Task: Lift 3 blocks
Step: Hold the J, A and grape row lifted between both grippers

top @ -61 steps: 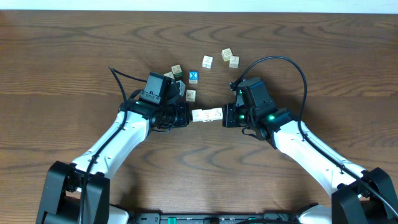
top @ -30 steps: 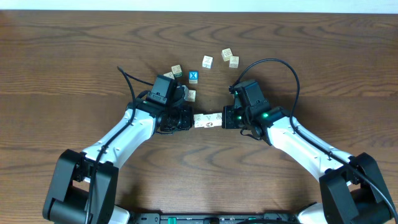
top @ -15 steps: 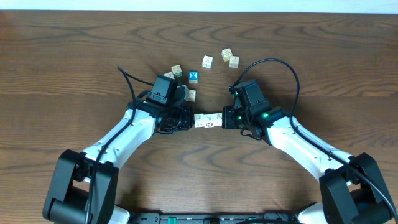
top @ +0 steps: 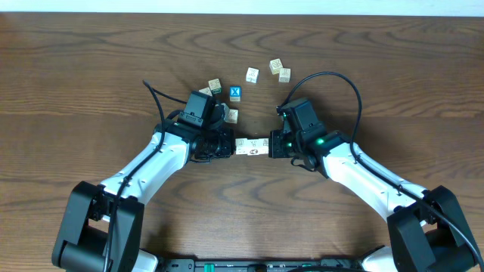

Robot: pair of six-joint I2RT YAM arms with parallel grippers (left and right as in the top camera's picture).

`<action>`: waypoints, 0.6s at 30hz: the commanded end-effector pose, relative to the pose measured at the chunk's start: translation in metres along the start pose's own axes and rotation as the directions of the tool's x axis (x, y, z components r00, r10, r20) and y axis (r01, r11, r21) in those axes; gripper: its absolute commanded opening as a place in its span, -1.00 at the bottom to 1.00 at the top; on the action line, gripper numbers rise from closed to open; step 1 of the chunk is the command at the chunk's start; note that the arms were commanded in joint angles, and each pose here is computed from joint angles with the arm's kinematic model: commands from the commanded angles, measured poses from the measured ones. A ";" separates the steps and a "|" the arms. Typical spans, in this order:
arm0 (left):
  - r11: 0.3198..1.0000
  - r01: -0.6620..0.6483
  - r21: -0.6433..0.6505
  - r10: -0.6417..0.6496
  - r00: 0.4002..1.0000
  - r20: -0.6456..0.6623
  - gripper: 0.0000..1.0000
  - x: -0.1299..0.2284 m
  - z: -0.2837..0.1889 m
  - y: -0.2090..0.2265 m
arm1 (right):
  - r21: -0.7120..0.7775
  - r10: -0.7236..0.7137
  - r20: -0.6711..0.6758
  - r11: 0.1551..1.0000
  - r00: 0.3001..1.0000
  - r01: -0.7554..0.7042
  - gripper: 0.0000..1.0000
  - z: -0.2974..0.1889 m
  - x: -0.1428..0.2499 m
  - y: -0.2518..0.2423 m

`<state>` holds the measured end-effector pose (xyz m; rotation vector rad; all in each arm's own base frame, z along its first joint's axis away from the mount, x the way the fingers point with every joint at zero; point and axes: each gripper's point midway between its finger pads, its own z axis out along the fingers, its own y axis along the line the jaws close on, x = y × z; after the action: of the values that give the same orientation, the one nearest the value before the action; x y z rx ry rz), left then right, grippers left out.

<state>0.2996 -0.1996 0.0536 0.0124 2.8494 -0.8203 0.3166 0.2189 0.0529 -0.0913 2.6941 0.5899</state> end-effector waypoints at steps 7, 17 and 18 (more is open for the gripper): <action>0.987 -0.053 0.150 0.060 0.997 -0.047 -0.86 0.007 0.002 -0.042 | -0.207 -0.076 -0.126 0.977 0.989 0.048 -0.98 0.009 0.030 0.052; 0.987 -0.053 0.150 0.060 0.997 -0.047 -0.86 0.007 0.002 -0.042 | -0.217 -0.080 -0.108 0.975 0.991 0.055 -0.97 0.009 0.026 0.055; 0.987 -0.052 0.149 0.060 0.997 -0.047 -0.86 0.007 0.002 -0.042 | -0.217 -0.080 -0.107 0.975 0.991 0.056 -0.97 0.009 0.026 0.055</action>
<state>0.2999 -0.2008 0.0542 0.0171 2.8455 -0.8270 0.3140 0.2196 0.0340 -0.0935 2.7397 0.5683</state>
